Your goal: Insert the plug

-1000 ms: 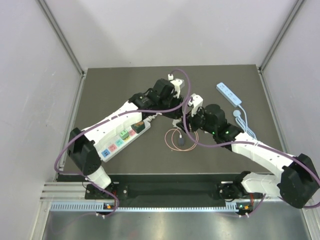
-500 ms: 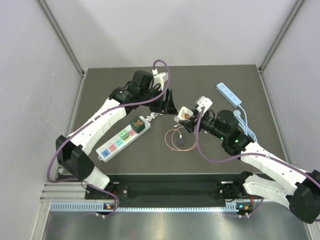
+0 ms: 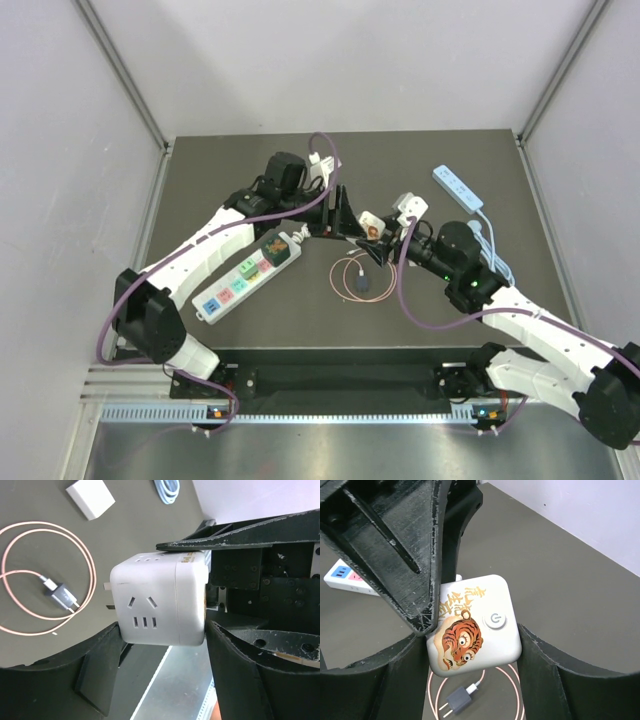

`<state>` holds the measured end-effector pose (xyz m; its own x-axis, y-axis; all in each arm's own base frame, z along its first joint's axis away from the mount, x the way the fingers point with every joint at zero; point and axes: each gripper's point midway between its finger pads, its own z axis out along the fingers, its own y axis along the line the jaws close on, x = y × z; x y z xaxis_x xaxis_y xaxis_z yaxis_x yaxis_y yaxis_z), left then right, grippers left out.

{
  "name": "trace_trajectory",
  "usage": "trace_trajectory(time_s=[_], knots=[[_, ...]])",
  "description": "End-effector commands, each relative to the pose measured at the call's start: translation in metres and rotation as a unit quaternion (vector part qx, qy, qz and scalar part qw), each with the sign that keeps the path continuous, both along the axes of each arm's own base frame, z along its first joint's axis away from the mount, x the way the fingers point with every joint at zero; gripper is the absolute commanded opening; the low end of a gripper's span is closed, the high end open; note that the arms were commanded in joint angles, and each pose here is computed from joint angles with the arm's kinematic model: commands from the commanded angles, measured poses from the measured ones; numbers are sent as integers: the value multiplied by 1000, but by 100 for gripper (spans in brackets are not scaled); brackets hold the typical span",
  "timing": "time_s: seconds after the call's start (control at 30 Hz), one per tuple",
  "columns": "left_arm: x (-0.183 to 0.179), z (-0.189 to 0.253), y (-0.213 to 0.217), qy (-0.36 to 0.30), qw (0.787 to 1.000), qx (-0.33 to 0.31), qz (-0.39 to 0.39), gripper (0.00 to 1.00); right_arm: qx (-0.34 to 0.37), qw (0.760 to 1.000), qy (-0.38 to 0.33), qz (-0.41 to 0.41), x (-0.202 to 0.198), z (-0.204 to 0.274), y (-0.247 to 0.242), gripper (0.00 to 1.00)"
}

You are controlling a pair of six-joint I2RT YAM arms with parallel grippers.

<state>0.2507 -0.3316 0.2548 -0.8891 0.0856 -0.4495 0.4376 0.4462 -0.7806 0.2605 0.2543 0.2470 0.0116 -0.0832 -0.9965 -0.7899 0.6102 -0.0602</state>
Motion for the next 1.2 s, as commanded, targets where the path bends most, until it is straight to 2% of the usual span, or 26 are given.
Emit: trace_trajectory(time_s=[0.0,0.07,0.23,0.3,0.33,0.4,0.43,0.57,0.63,0.77,0.93,1.17], knots=[[5,4,-9,-4,1000,-29,-5,71,59,996,-63,26,-4,49,10,0],[10,3,-7,2,999,-31,7,70,60,996,-64,34,-6,49,12,0],[11,2,-8,18,998,-56,8,53,62,995,-58,44,-8,45,16,0],[13,0,-8,25,998,-60,8,40,59,996,-50,49,-8,42,18,0],[12,2,-8,33,997,-65,7,23,58,996,-43,50,-8,39,19,1],[14,4,-8,35,996,-79,10,6,60,997,-33,45,-7,35,18,16],[12,8,-8,49,995,-89,9,0,67,996,-34,39,-6,36,17,28],[14,24,-6,47,990,-132,12,0,90,995,-28,37,-9,38,14,39],[12,30,-6,53,989,-140,13,0,99,994,-32,37,-9,42,13,46],[8,42,-5,56,986,-156,13,0,116,992,-40,37,-9,48,11,54],[4,57,-7,74,977,-199,10,0,138,989,-38,45,-9,52,10,61],[0,61,-6,84,970,-226,8,0,150,986,-45,57,-10,60,13,70]])
